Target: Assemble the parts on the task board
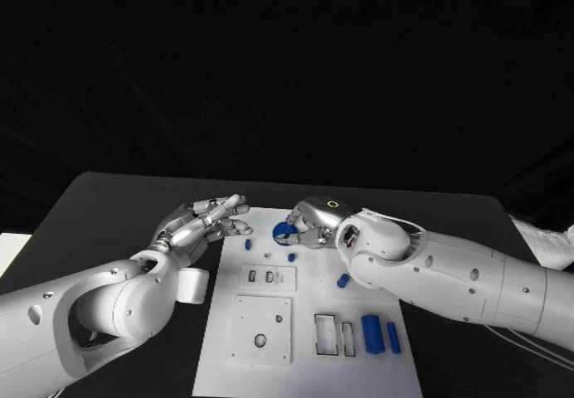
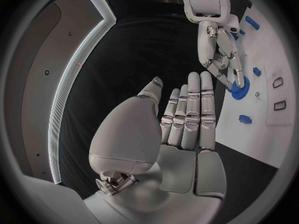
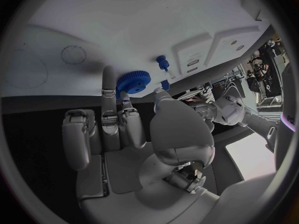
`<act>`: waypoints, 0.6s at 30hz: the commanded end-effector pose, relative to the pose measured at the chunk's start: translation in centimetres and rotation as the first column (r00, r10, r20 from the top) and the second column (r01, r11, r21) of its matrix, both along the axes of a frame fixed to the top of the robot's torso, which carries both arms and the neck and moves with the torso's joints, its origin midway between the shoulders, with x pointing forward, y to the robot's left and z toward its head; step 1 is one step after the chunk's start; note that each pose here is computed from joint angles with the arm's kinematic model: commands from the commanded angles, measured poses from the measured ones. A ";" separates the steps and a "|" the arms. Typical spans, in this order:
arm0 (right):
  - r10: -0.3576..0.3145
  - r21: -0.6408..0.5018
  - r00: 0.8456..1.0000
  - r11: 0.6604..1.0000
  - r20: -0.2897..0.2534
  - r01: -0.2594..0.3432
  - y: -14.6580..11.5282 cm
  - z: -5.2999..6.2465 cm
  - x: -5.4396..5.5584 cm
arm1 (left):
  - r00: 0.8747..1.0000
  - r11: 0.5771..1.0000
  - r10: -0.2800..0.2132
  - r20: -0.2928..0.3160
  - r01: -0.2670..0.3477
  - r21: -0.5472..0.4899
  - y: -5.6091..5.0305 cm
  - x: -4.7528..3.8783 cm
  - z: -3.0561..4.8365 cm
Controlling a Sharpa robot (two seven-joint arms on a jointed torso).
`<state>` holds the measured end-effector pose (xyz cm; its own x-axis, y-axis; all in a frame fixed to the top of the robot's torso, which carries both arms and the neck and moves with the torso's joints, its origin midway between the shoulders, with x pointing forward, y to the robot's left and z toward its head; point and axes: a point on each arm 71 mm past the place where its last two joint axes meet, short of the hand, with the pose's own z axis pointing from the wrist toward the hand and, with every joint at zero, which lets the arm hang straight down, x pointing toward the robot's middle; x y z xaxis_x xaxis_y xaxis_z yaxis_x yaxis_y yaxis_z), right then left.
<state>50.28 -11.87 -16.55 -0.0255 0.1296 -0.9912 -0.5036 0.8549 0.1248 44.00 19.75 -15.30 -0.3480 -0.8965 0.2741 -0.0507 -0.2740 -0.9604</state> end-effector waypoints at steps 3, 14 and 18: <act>0.056 0.199 0.986 0.976 0.157 -0.087 -1.1 1.5 -0.9 | 1.000 1.000 -0.015 0.007 0.015 -0.011 -0.1 -0.09 0.15; 0.083 0.465 0.996 0.884 -0.034 -0.058 -8.7 1.9 -1.2 | 1.000 1.000 -0.006 0.003 0.006 -0.013 0.3 0.10 0.05; 0.083 0.542 0.983 0.840 -0.163 0.019 -12.0 1.3 -0.8 | 1.000 1.000 -0.008 0.001 0.008 -0.014 0.3 0.28 -0.07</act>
<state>49.50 -23.61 -14.86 -0.0376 0.5041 -0.8628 -0.4812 0.7476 0.4578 44.27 20.32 -15.45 -0.3339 -0.9027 0.2714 -0.0497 -0.2707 -0.9614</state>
